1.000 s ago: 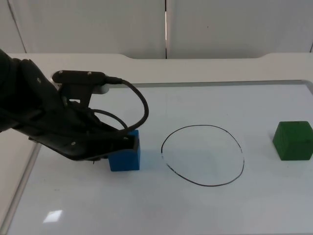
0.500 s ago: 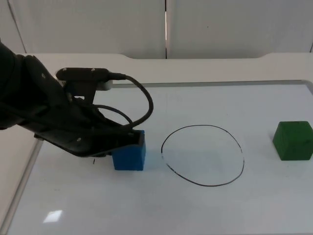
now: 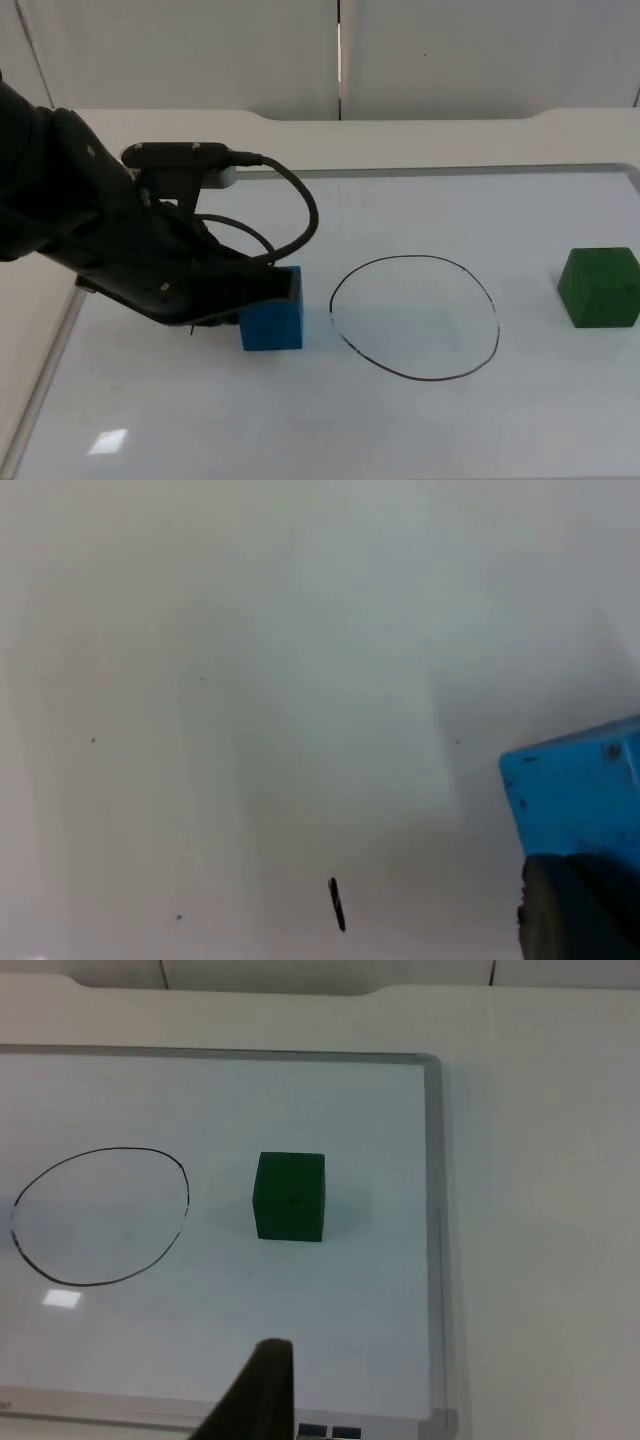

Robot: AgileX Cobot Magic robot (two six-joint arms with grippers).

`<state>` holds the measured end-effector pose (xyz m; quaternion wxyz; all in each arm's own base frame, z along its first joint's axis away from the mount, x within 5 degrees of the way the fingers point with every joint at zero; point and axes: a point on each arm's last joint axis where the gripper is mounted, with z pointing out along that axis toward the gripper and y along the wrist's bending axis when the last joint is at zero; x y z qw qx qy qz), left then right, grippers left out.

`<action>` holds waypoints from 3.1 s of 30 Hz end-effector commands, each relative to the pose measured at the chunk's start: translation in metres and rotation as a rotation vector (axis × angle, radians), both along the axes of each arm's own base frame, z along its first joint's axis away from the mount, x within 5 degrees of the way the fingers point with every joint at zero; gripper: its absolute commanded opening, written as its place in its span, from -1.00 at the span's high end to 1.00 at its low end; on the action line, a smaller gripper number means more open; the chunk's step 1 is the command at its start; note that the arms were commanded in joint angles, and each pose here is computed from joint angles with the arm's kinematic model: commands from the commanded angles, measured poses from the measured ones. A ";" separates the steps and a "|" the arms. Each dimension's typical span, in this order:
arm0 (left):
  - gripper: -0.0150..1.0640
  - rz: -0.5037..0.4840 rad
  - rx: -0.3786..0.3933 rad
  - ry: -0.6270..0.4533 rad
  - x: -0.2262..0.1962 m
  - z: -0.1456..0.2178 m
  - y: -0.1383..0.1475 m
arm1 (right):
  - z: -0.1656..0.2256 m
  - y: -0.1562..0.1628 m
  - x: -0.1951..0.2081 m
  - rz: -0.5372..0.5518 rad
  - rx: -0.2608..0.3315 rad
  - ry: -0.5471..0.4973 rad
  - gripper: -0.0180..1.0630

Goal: Push the two cubes into the marked area.

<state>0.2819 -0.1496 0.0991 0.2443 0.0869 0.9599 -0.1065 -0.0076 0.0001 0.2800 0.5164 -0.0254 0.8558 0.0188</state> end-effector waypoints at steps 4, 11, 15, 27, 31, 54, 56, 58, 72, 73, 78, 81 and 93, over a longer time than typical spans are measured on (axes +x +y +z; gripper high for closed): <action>0.98 -0.009 -0.009 -0.003 -0.001 0.001 -0.006 | 0.000 0.000 0.000 0.000 0.000 -0.008 -0.98; 0.98 -0.031 -0.021 -0.011 0.002 0.006 -0.013 | 0.000 0.000 0.000 0.000 0.000 -0.008 -0.98; 0.98 -0.030 -0.021 -0.015 0.003 0.006 -0.013 | 0.000 0.000 0.000 0.000 0.000 -0.008 -0.98; 0.98 -0.073 -0.019 -0.013 -0.004 0.006 -0.023 | 0.000 0.000 0.000 0.000 0.000 -0.008 -0.98; 0.98 -0.082 -0.020 -0.001 -0.005 0.005 -0.024 | 0.000 0.000 0.000 0.000 0.000 -0.008 -0.98; 0.98 -0.089 -0.018 -0.035 0.000 0.009 -0.027 | 0.000 0.000 0.000 0.000 0.000 -0.008 -0.98; 0.98 -0.094 -0.018 -0.035 -0.001 0.009 -0.028 | 0.000 0.000 0.000 0.000 0.000 -0.008 -0.98; 0.98 -0.105 -0.020 -0.042 -0.004 0.009 -0.034 | 0.000 0.000 0.000 0.000 0.000 -0.008 -0.98; 0.98 -0.114 -0.014 -0.067 -0.006 0.008 -0.042 | 0.000 0.000 0.000 0.000 0.000 -0.008 -0.98; 0.98 -0.108 -0.015 -0.061 -0.005 0.006 -0.043 | 0.000 0.000 0.000 0.000 0.000 -0.008 -0.98; 0.98 -0.112 -0.015 -0.038 0.000 -0.002 -0.048 | 0.000 0.000 0.000 0.000 0.000 -0.008 -0.98; 0.98 -0.118 -0.023 -0.054 0.003 0.001 -0.052 | 0.000 0.000 0.000 0.000 0.000 -0.008 -0.98; 0.98 -0.197 -0.024 -0.069 -0.006 0.004 -0.072 | 0.000 0.000 0.000 0.000 0.000 -0.008 -0.98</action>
